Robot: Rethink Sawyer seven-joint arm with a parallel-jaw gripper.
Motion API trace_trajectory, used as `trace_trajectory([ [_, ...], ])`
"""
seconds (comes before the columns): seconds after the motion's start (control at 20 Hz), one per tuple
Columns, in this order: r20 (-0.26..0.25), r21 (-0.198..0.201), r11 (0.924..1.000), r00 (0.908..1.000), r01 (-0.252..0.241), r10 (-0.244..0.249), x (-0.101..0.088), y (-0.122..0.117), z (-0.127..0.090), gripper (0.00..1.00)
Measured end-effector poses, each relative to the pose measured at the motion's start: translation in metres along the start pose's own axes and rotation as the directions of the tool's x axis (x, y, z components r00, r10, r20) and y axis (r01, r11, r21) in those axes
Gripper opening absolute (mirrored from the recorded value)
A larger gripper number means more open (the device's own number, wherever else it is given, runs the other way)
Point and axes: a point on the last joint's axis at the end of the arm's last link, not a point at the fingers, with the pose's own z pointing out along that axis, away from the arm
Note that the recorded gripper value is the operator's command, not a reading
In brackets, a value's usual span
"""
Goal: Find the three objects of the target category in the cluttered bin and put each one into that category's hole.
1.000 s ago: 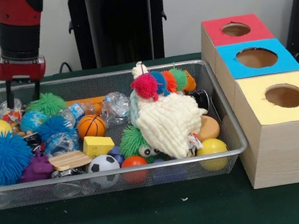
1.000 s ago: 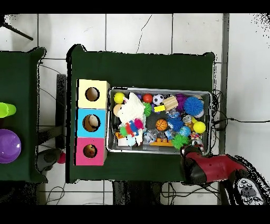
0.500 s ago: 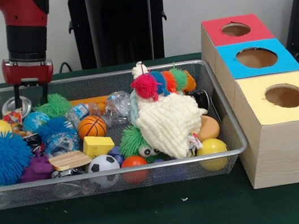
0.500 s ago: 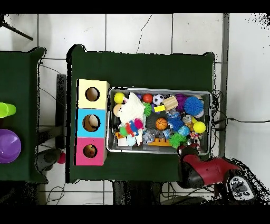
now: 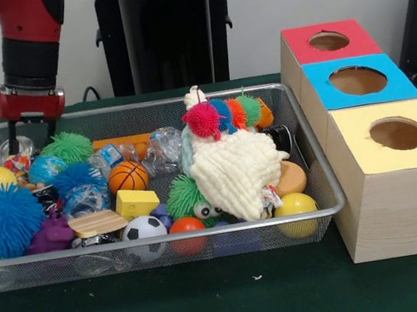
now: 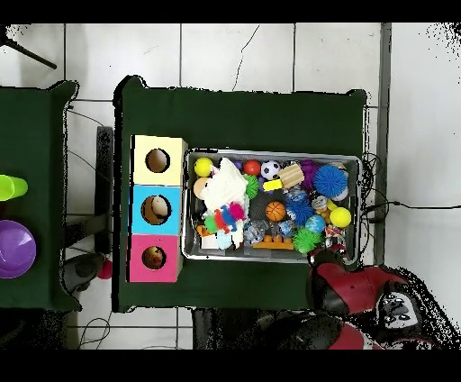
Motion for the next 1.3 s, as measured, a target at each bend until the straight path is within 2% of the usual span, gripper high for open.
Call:
trace_trajectory([
  [0.05, -0.003, 0.004, 0.9998, 0.9998, 0.018, -0.018, 0.002, 0.0, 0.001, 1.0],
  [0.35, 0.023, 0.02, 0.9988, 0.9987, 0.044, -0.045, 0.004, -0.001, 0.002, 1.0],
  [0.8, 0.129, 0.08, 0.9966, 0.9916, -0.017, 0.006, 0.002, -0.008, 0.0, 1.0],
  [1.0, 0.187, 0.13, 0.9905, 0.9822, -0.045, 0.021, -0.004, -0.016, -0.002, 1.0],
  [1.1, 0.2, 0.144, 0.9883, 0.9796, -0.051, 0.022, -0.006, -0.019, -0.003, 1.0],
  [1.15, 0.218, 0.162, 0.9851, 0.9757, -0.058, 0.021, -0.009, -0.022, -0.004, 1.0],
  [1.3, 0.241, 0.185, 0.9813, 0.9706, -0.055, 0.009, -0.012, -0.026, -0.007, 1.0],
])
